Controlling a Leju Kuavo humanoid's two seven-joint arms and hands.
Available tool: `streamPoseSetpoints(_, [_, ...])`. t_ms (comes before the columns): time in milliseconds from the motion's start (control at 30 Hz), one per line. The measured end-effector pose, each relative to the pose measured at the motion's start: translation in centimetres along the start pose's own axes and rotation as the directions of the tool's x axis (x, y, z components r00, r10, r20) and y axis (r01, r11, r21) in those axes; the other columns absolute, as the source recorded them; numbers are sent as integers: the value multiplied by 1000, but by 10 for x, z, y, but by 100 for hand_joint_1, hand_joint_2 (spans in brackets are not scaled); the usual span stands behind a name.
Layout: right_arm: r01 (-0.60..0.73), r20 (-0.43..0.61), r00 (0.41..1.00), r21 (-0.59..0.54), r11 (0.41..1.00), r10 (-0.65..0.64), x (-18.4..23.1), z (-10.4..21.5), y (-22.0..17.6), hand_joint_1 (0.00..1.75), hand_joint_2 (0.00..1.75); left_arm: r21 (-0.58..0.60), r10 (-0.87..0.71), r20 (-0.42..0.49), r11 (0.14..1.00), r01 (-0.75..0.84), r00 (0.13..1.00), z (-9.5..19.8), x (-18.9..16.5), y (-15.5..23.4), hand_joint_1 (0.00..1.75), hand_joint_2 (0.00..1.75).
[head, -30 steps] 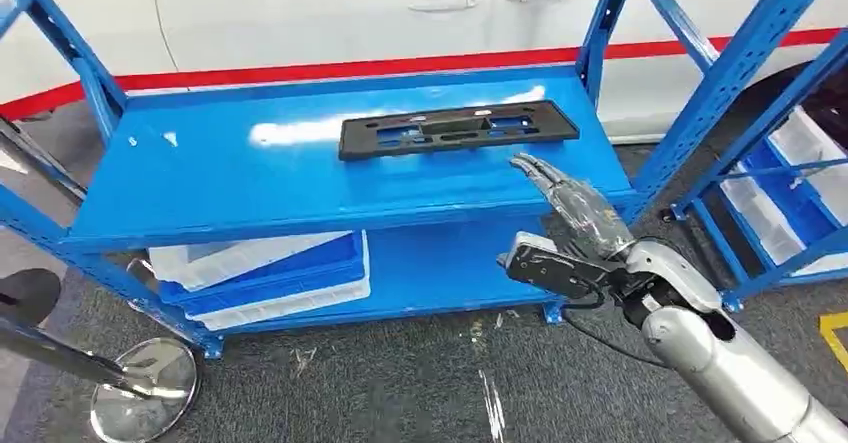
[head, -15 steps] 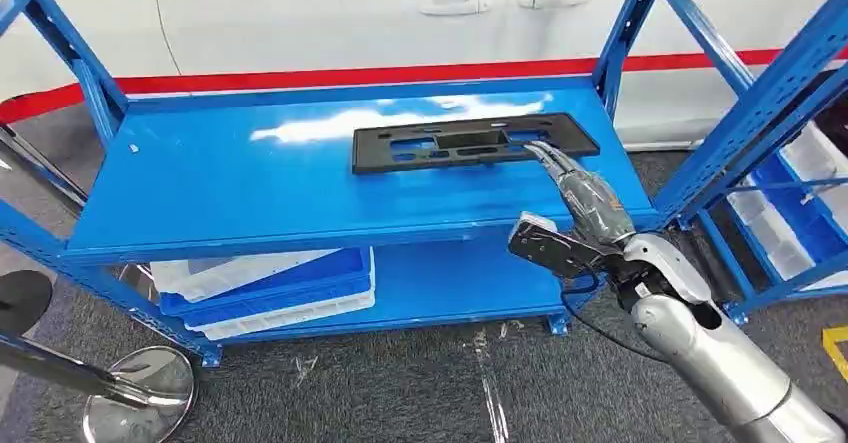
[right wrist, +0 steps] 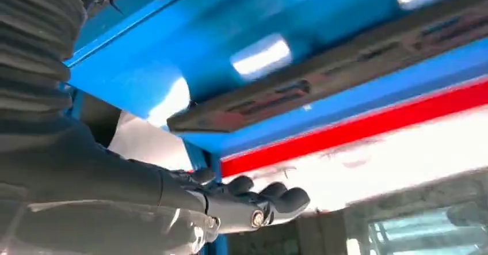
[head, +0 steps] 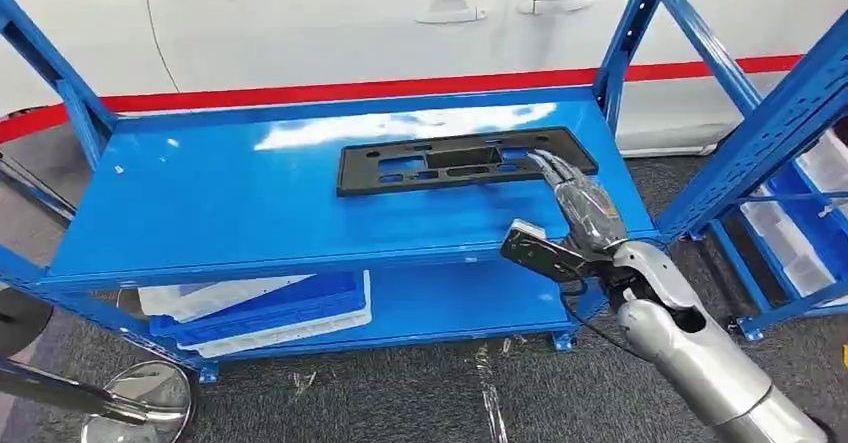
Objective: Take the parts from the cabinet and place them on the table.
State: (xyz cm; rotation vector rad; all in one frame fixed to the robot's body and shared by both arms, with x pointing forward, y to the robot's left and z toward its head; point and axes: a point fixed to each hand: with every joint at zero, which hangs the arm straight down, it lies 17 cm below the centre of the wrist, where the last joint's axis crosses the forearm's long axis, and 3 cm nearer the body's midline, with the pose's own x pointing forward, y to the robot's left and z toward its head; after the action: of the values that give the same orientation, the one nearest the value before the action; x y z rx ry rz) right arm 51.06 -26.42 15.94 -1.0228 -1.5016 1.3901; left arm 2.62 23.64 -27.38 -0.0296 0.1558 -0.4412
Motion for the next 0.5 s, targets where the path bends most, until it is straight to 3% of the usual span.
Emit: streamPoseSetpoints(500, [14,-7,1000,47,999,-14,5,1,27,0,175,2,-13,3,1000,13,1000,0,0,1,0,0])
